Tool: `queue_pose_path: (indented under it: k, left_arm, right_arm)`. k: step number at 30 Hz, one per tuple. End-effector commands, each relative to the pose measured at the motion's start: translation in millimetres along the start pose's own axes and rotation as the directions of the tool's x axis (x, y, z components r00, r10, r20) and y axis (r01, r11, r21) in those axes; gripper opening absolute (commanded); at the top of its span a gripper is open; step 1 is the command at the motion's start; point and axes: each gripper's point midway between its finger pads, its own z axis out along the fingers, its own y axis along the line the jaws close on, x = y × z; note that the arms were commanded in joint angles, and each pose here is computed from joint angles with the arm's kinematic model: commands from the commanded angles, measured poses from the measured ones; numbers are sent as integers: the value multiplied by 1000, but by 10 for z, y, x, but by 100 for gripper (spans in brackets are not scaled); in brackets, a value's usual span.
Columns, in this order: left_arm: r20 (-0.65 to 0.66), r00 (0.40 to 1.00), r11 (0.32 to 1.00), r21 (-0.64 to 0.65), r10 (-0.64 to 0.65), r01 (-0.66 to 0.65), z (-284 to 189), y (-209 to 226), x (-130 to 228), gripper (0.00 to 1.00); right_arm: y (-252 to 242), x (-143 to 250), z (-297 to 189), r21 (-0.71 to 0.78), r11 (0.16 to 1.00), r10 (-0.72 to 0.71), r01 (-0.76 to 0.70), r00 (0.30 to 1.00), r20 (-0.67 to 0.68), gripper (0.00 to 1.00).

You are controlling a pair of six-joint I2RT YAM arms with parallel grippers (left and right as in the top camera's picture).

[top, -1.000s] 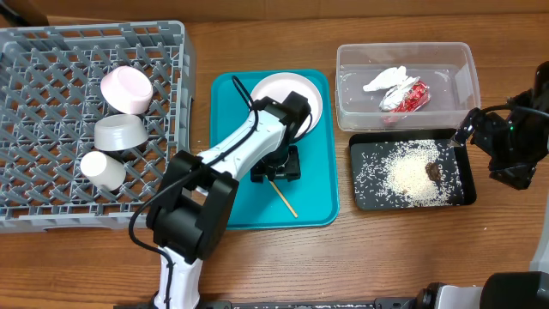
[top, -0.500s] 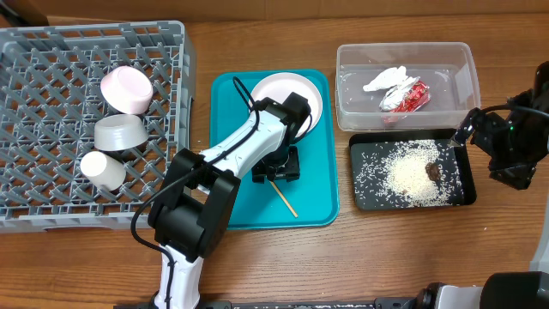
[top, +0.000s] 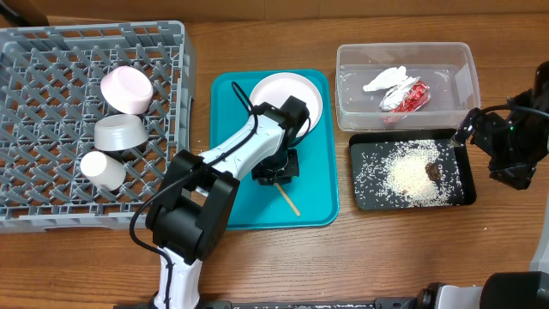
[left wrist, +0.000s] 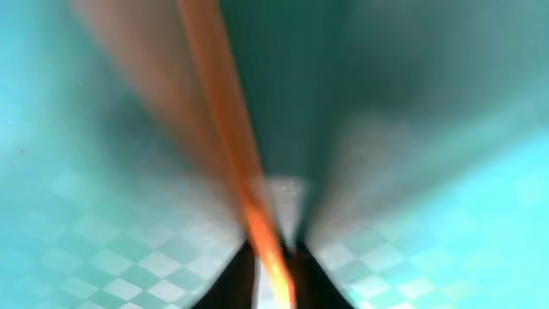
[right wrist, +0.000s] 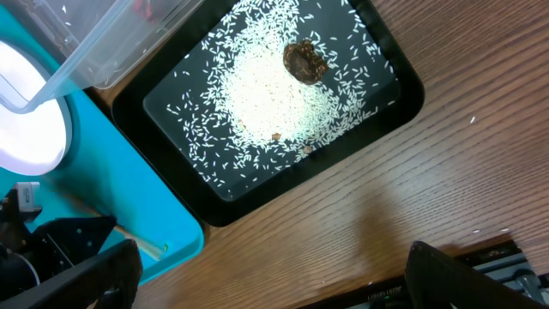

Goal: Sort waste into correct bins and load items into the dishwasher
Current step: 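Grasp the remaining chopstick on the teal tray with the left gripper, then carry the second chopstick left and drop it into the dish rack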

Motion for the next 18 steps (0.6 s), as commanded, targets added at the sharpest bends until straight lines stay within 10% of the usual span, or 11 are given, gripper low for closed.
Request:
queue_pose_path:
  k: [1,18]
  left_arm:
    - [-25,999,998,-48,-46,45,142,213,-24,4]
    - [345,936,997,10,-77,78,-1526,961,-603,4]
  right_arm:
    - [12,-6,-103,-10,1000,-8,8,999,44,100]
    - [13,-9,-103,-10,1000,-8,8,999,45,100]
